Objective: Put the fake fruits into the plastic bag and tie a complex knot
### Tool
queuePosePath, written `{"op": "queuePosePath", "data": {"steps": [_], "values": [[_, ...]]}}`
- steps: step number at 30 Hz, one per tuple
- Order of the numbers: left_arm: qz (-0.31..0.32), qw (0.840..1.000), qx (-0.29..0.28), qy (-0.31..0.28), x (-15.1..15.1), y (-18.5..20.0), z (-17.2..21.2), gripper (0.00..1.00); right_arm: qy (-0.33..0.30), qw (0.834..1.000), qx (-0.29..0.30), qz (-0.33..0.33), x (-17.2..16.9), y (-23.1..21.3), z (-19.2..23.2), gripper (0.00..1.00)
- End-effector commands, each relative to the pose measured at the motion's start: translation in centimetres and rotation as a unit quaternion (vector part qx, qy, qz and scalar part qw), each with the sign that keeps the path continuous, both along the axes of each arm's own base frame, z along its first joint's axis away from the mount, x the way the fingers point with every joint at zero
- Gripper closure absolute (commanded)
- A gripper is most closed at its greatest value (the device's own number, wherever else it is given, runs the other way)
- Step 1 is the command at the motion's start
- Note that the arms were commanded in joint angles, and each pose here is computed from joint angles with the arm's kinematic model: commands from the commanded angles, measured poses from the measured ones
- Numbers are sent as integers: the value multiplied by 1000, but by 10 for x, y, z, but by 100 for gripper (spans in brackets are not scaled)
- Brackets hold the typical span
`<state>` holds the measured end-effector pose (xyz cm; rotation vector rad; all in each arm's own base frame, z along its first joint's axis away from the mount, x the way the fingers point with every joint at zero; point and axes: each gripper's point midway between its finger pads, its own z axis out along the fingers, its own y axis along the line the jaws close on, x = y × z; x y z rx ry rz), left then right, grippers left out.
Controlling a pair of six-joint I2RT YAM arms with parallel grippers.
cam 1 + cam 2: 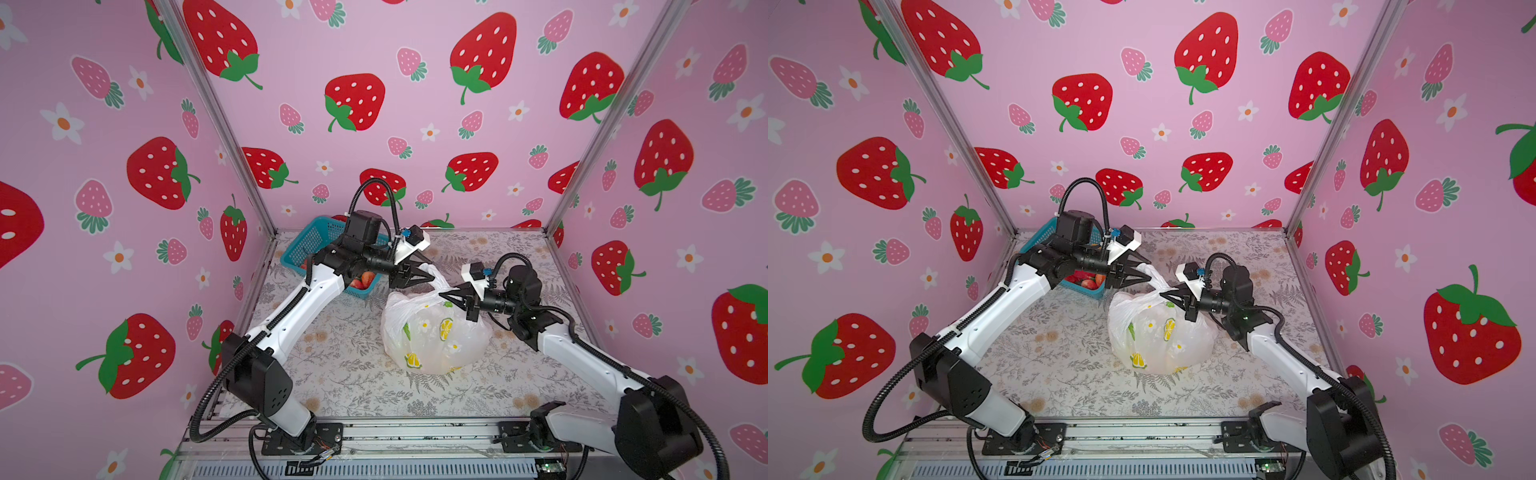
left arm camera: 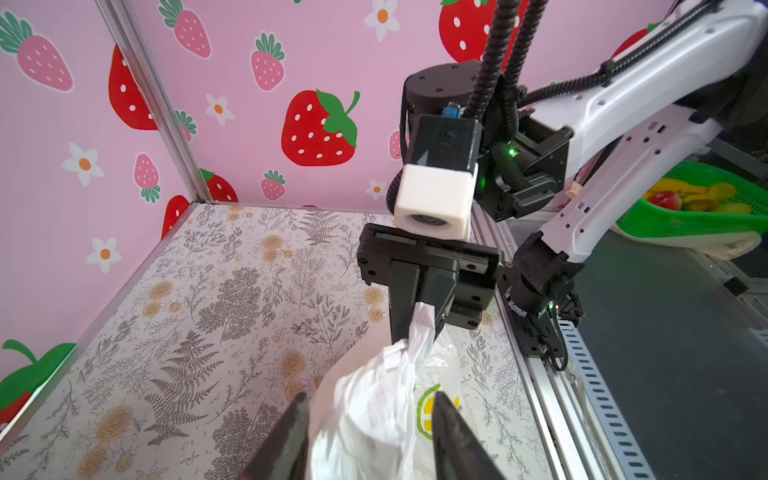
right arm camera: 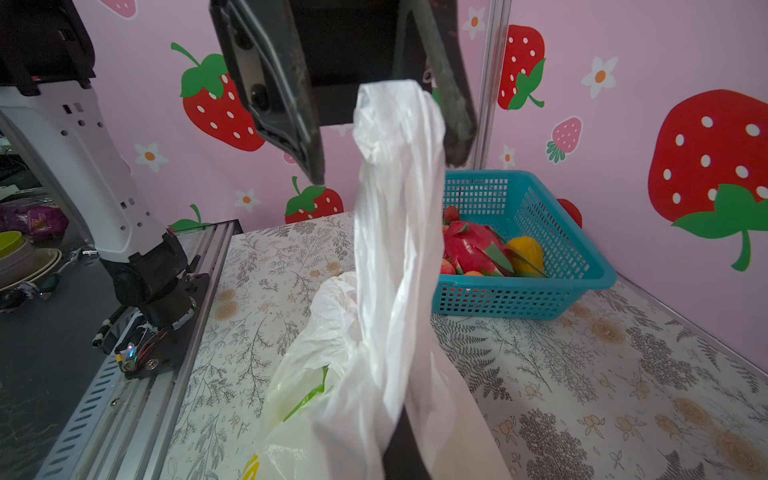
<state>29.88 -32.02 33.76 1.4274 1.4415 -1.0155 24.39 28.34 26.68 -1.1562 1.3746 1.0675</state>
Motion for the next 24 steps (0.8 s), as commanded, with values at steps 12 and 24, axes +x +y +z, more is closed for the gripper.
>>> {"op": "queuePosePath", "data": {"steps": [12,24], "values": [[14,1000,-22,8,0,1,16,98,-8,997,-14,-81,21,-9,-1,92],[22,999,-24,13,2,3,15,99,1,995,-15,-103,28,-14,-3,87]]}}
